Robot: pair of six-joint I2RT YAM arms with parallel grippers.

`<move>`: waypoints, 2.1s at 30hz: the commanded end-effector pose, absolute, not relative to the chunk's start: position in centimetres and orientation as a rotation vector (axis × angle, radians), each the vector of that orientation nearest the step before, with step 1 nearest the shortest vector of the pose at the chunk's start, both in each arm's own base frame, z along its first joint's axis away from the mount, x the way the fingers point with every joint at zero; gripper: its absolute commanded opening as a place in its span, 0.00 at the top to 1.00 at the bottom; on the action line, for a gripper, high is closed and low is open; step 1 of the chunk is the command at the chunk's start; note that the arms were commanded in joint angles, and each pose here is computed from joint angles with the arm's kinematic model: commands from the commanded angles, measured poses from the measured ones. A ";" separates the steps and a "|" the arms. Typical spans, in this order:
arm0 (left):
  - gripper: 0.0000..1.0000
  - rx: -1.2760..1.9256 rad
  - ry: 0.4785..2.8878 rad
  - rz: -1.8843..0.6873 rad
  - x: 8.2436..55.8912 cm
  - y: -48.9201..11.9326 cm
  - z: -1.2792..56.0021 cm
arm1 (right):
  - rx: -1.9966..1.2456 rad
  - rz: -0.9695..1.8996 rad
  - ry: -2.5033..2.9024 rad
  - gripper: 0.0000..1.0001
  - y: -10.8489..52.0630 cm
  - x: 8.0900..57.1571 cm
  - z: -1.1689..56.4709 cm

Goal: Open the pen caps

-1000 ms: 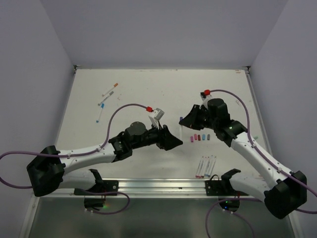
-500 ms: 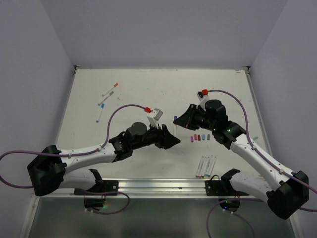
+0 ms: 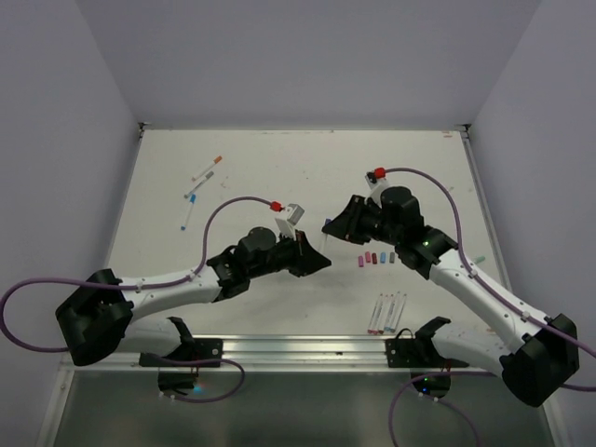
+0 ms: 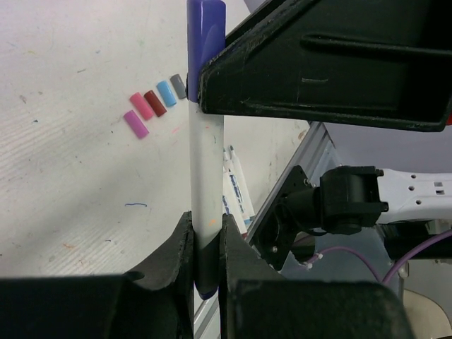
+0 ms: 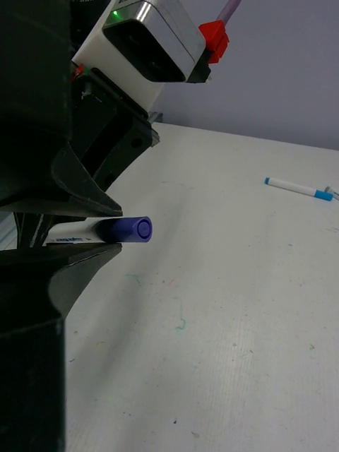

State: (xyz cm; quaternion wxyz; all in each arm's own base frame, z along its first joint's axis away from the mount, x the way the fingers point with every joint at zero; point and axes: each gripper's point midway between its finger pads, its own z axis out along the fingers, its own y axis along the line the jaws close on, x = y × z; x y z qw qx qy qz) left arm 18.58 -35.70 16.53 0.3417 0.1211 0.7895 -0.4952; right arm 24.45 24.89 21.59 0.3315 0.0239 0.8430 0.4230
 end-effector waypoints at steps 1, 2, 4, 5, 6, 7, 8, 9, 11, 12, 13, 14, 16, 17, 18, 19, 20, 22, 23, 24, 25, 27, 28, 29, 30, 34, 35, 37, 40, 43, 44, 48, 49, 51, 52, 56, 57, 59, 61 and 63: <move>1.00 0.301 1.990 -1.354 18.5 -35.6 17.9 | 0.028 1.098 2.172 0.75 25.6 25.4 23.2; 1.00 0.301 1.987 -1.357 18.4 -35.5 17.9 | 0.024 1.098 2.179 0.74 25.8 25.6 23.0; 1.00 0.298 1.989 -1.359 18.3 -35.4 17.9 | 0.023 1.099 2.176 0.73 26.0 25.9 23.3; 1.00 0.298 1.989 -1.359 18.2 -35.3 17.8 | 0.022 1.100 2.178 0.72 26.2 26.0 23.2; 1.00 0.296 1.991 -1.360 18.2 -35.3 17.8 | 0.020 1.100 2.180 0.72 26.2 26.1 23.2; 1.00 0.296 1.989 -1.360 18.1 -35.2 17.8 | 0.023 1.097 2.181 0.72 26.2 26.2 23.1; 1.00 0.296 1.987 -1.364 18.1 -35.2 17.8 | 0.019 1.103 2.175 0.72 26.3 26.3 23.2; 1.00 0.296 1.985 -1.365 18.0 -35.1 17.9 | 0.019 1.104 2.181 0.73 26.4 26.3 23.0; 1.00 0.299 1.985 -1.365 18.0 -35.1 17.9 | 0.015 1.102 2.184 0.74 26.5 26.4 22.9; 1.00 0.297 1.985 -1.366 18.0 -35.1 17.8 | 0.009 1.111 2.184 0.85 26.6 26.4 22.9; 1.00 0.300 1.981 -1.376 17.9 -35.2 18.0 | 0.011 1.110 2.185 0.92 26.6 26.4 22.8; 1.00 0.301 1.978 -1.384 17.8 -35.2 18.1 | 0.010 1.111 2.187 1.00 26.7 26.4 22.7; 1.00 0.337 1.943 -1.445 17.2 -35.7 18.9 | -0.008 1.119 2.185 1.00 26.8 26.3 22.6; 1.00 0.359 1.919 -1.486 16.7 -35.9 19.5 | -0.018 1.124 2.167 1.00 26.9 26.5 22.8; 1.00 0.387 1.900 -1.529 16.0 -35.9 19.5 | -0.033 1.139 2.166 1.00 27.1 26.3 22.6; 1.00 0.394 1.865 -1.598 15.4 -36.0 20.3 | -0.039 1.145 2.159 1.00 27.2 26.4 22.6; 1.00 0.455 1.746 -1.710 14.2 -36.2 22.5 | -0.035 1.154 2.142 1.00 27.0 27.0 22.7; 1.00 0.545 1.579 -1.887 11.5 -35.5 25.0 | -0.027 1.208 2.141 1.00 27.3 27.5 22.4; 1.00 0.568 1.560 -1.931 10.8 -35.4 24.9 | -0.043 1.265 2.097 1.00 27.4 27.9 23.1; 1.00 0.569 1.544 -1.998 10.0 -35.1 25.3 | -0.042 1.288 2.082 1.00 27.5 28.3 23.2; 1.00 0.586 1.531 -2.039 9.1 -34.6 25.0 | -0.025 1.305 2.087 1.00 27.6 28.7 22.8; 1.00 0.618 1.450 -2.105 8.0 -33.8 25.9 | -0.014 1.301 2.081 1.00 27.3 29.6 22.9; 1.00 0.613 1.477 -2.104 7.8 -33.7 25.2 | -0.008 1.301 2.080 1.00 27.3 29.9 23.0; 1.00 0.595 1.514 -2.094 8.0 -33.7 24.6 | 0.010 1.293 2.090 1.00 27.1 30.5 22.8; 1.00 0.582 1.547 -2.064 8.3 -33.7 23.7 | 0.013 1.296 2.084 1.00 27.1 30.7 23.0; 1.00 0.532 1.665 -2.005 8.6 -33.5 20.9 | 0.057 1.261 2.093 1.00 26.5 32.2 23.1; 1.00 0.481 1.775 -1.944 9.3 -33.7 19.0 | 0.056 1.239 2.100 1.00 26.2 32.4 23.1; 1.00 0.380 2.020 -1.729 11.1 -33.6 14.2 | 0.078 1.134 2.140 1.00 25.4 33.2 22.0; 1.00 0.265 2.173 -1.445 13.4 -32.3 10.9 | 0.104 0.813 2.383 1.00 22.8 32.4 17.3; 1.00 0.178 2.202 -1.314 14.3 -31.1 9.6 | 0.094 0.588 2.570 1.00 21.0 29.8 13.4; 1.00 0.169 2.207 -1.298 14.2 -31.1 9.5 | 0.096 0.550 2.596 1.00 20.6 29.2 12.2; 1.00 0.199 2.233 -1.289 13.9 -32.6 9.2 | 0.089 0.420 2.647 1.00 19.3 28.1 9.6; 1.00 0.207 2.250 -1.281 13.9 -33.4 8.9 | 0.072 0.405 2.660 1.00 19.3 27.6 8.8; 1.00 0.229 2.270 -1.291 13.0 -34.7 8.6 | 0.068 0.355 2.671 1.00 19.0 27.4 8.1; 1.00 0.226 2.280 -1.283 12.9 -35.4 8.2 | 0.060 0.335 2.677 1.00 18.9 27.3 7.8; 1.00 0.244 2.320 -1.335 11.4 -37.4 7.0 | 0.039 0.265 2.704 1.00 18.7 26.6 6.4; 1.00 0.241 2.327 -1.350 11.1 -37.7 6.8 | 0.044 0.229 2.705 1.00 18.3 26.7 6.1; 1.00 0.243 2.342 -1.363 10.7 -38.2 6.2 | 0.033 0.196 2.715 1.00 18.1 26.5 5.5; 1.00 0.247 2.355 -1.361 10.5 -38.4 5.6 | 0.029 0.160 2.718 1.00 17.7 26.5 5.1; 1.00 0.255 2.354 -1.373 10.4 -38.9 5.8 | 0.028 0.127 2.725 1.00 17.4 26.5 4.6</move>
